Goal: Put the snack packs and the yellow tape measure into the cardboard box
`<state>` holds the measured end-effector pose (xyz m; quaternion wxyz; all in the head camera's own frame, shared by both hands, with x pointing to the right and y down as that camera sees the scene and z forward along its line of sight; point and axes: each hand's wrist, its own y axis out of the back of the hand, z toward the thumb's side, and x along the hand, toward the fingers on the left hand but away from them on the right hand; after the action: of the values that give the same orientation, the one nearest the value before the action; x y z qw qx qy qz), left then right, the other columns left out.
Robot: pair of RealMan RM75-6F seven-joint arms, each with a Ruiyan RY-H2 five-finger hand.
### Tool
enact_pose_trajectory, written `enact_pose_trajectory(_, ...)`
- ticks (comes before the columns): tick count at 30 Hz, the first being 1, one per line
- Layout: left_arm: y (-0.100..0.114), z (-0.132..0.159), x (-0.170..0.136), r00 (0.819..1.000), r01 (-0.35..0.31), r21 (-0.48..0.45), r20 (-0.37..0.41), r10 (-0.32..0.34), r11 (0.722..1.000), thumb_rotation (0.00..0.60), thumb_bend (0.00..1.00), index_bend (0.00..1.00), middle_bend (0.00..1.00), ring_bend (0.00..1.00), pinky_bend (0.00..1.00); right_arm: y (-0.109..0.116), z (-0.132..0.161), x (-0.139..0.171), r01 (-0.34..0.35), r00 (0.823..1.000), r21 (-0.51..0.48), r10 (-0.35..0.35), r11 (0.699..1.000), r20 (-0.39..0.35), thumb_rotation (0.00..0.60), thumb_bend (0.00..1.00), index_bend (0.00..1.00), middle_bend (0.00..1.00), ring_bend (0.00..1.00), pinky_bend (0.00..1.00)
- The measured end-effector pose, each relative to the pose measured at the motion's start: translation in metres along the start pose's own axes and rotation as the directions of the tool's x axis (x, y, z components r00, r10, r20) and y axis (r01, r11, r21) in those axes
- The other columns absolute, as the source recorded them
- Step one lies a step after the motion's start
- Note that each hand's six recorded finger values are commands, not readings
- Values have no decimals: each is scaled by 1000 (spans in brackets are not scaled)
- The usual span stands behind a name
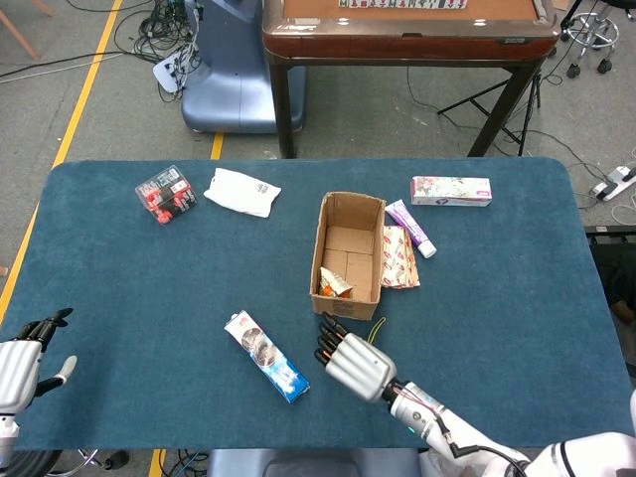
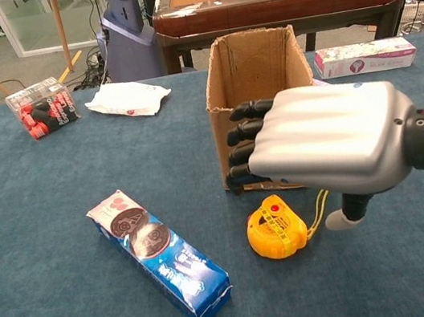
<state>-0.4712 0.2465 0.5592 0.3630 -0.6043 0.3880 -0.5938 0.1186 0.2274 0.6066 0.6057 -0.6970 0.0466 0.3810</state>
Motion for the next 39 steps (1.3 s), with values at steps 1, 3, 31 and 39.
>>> enact_pose_trajectory(1,0,0,0,1000,0,0,0,0,1000,600,263,188,338,321,623,-2,0,-1,-8,1000,-3,8,1000,0,600,0,277,231,85,9)
enact_pose_trajectory(3,0,-1,0,1000,1,-1,-2,-1,1000,600,263,188,338,321,623,-6,1,-4,-26,1000,-13,26,1000,1,600,0,277,231,84,9)
enact_pose_trajectory(31,-1,-7,0,999,26,7,-31,-26,1000,600,262,356,338,321,624,-42,-4,-36,-133,991,-64,134,989,23,600,0,277,232,85,9)
enact_pose_trajectory(39,1,-9,0,999,34,10,-41,-34,999,600,263,385,338,321,623,-47,0,-46,-145,989,-76,146,987,16,600,0,277,232,85,9)
